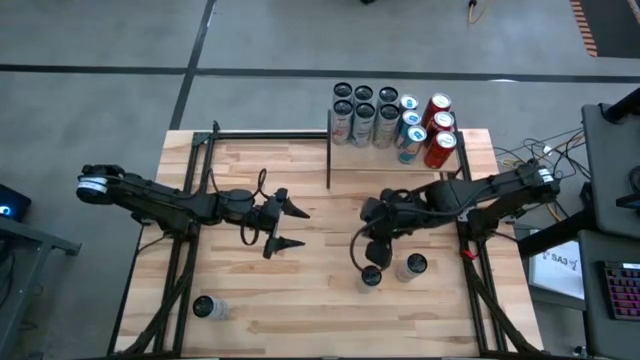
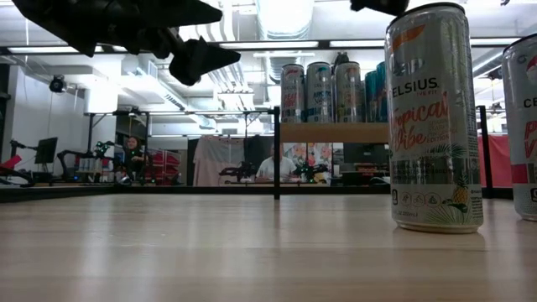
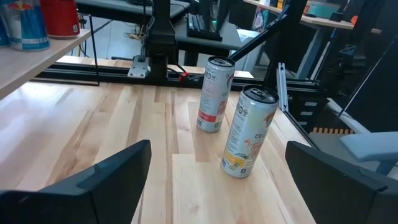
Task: Place canned beverage on shelf
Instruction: Put the white yellow soda can on the shelf aligned with the other white yellow soda cans
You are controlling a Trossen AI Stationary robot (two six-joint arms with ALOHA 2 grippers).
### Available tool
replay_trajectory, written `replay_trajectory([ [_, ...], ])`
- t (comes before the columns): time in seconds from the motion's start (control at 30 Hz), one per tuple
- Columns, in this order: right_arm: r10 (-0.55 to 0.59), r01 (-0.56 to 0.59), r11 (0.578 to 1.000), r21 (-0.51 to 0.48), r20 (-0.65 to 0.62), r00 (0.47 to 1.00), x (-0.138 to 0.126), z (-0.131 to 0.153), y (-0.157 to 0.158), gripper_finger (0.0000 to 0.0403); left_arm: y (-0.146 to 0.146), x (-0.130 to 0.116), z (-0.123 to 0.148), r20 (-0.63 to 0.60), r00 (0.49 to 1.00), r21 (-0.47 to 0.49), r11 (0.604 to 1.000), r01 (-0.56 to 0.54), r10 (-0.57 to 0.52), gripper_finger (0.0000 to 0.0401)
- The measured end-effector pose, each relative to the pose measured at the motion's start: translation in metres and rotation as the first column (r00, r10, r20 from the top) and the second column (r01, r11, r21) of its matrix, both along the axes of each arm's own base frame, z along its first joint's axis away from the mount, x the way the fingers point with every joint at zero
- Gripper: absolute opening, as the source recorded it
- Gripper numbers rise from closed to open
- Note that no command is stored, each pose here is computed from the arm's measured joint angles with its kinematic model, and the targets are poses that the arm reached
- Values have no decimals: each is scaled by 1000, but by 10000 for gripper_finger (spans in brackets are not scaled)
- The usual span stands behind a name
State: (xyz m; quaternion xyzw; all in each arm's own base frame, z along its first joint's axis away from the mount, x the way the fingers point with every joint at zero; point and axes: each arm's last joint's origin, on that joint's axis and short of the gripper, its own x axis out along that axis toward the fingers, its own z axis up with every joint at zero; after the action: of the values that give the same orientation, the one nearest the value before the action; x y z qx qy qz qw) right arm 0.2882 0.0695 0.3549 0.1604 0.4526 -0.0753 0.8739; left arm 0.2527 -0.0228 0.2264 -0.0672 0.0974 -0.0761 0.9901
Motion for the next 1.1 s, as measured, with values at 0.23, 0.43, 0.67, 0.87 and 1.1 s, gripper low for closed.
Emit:
replay_trajectory([
  [0.23, 82, -82, 997, -1, -17, 996, 0, -4, 15, 125, 0, 0, 1, 13, 1000, 42, 999, 7, -8, 356],
  [0.43, 115, -117, 988, -97, -24, 993, 1, -9, 25, 244, 0, 0, 1, 20, 1000, 87, 996, 15, -17, 356],
  [0.67, 249, -265, 953, -147, -122, 961, 6, -28, 46, 345, 0, 0, 2, 39, 999, 121, 992, 19, -24, 356],
  [0.87, 197, -202, 979, -15, -150, 969, 7, -36, 60, 362, 0, 0, 3, 51, 998, 121, 993, 18, -25, 356],
  [1.1, 212, -211, 977, 24, -212, 954, 6, -51, 83, 363, 0, 1, 4, 60, 998, 120, 993, 18, -25, 356],
])
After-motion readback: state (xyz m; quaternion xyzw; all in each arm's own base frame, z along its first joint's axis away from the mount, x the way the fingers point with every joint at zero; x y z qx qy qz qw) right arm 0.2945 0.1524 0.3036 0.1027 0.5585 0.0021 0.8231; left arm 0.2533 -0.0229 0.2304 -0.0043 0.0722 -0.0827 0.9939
